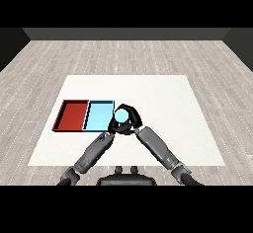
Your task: Pick the blue can and put it in the blue box
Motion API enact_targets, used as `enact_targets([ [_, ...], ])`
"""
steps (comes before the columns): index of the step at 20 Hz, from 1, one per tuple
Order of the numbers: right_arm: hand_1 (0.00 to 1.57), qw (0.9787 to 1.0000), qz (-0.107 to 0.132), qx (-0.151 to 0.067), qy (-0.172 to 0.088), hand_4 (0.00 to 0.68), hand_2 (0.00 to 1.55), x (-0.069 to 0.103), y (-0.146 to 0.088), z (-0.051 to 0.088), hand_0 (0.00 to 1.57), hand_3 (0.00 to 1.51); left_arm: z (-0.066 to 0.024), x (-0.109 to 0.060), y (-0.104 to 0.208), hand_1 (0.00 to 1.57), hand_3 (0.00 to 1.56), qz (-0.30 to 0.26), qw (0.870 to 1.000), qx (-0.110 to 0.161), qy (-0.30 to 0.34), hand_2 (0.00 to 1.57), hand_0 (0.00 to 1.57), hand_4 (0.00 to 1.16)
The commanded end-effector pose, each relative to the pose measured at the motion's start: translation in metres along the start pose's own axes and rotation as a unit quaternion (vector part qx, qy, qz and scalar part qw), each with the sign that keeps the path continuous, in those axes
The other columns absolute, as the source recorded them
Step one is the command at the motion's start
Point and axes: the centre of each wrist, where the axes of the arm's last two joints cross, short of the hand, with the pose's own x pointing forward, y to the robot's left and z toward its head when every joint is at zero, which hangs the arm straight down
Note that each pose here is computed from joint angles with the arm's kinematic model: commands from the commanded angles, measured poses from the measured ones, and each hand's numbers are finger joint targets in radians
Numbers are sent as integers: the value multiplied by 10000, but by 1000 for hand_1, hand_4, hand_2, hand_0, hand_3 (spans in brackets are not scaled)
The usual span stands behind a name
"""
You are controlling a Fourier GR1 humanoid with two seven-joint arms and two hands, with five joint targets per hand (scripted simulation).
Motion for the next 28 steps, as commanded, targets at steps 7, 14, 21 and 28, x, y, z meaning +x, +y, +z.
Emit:
enact_targets([
  [7,1456,9996,-102,256,-52,596,1466,84,229,-124,1456,1397,-58,33,-31,453,0,-1793,9838,-78,-41,604,453,189],
  [14,1442,9995,-227,216,-48,611,1451,64,351,-42,1442,1396,-78,58,-109,1014,899,-689,9951,694,-156,1040,1014,696],
  [21,1435,9990,-314,323,-11,593,1452,84,238,-138,1435,1392,-85,76,-113,626,512,-719,9964,437,-78,727,626,663],
  [28,1267,9965,-829,86,50,415,1371,-34,84,-46,1267,1326,58,2,-57,1425,1000,-122,9984,542,-27,1347,1425,683],
])
